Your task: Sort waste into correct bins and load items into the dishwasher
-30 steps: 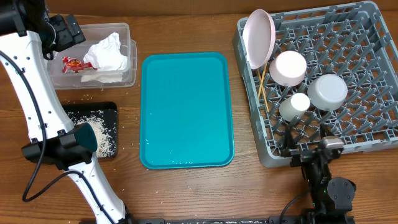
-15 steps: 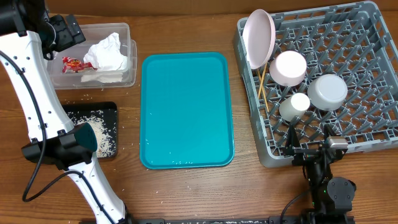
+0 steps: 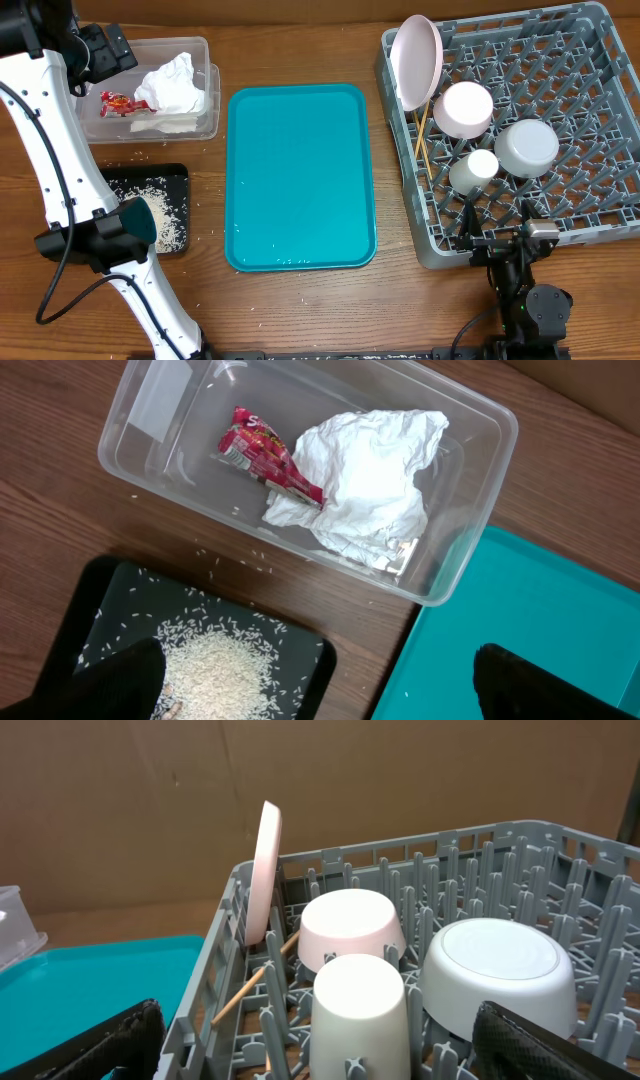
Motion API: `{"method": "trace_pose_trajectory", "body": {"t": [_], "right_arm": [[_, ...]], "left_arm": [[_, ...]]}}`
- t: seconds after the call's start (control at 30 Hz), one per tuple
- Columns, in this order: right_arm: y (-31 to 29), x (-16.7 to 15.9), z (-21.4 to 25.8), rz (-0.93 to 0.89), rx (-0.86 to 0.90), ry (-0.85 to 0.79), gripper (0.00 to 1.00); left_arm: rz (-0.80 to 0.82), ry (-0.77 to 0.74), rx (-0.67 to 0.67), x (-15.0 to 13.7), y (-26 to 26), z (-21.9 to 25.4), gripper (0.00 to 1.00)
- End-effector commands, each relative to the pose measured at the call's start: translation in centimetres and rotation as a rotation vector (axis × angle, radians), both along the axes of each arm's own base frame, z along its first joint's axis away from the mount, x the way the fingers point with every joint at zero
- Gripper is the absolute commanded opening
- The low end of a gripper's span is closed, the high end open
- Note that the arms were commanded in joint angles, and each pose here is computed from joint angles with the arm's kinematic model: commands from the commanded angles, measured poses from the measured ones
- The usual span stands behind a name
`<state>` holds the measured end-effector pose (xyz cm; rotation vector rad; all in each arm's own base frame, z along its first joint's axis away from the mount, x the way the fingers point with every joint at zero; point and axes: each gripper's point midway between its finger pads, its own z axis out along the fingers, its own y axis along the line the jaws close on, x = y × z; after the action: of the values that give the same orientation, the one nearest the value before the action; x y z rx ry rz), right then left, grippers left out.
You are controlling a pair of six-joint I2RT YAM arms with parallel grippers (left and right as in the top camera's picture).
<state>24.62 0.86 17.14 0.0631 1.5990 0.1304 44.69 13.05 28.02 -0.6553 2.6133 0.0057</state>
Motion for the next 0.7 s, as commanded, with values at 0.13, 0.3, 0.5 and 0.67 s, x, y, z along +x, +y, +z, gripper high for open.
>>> {"method": "trace_pose_trajectory", "body": {"t": [0.13, 0.3, 0.5, 0.67], "right_arm": [[-0.24, 0.02, -0.18, -0.012, -0.004, -0.004, 1.0], [-0.24, 0.02, -0.18, -0.012, -0.004, -0.004, 1.0], [-0.24, 0.02, -0.18, -0.012, -0.004, -0.004, 1.0], [-0.24, 0.02, -0.18, -0.012, -0.004, -0.004, 1.0]], "left_arm": [[-0.02, -0.019, 0.01, -0.16, -0.23, 0.81, 1.0], [-0.02, -0.018, 0.01, -0.15, -0.22, 0.8, 1.0], [-0.023, -0.015, 0.019, -0.19, -0.1, 0.77, 1.0], [-0.035, 0.028, 0.009, -0.84, -0.48, -0.1, 1.0]]}}
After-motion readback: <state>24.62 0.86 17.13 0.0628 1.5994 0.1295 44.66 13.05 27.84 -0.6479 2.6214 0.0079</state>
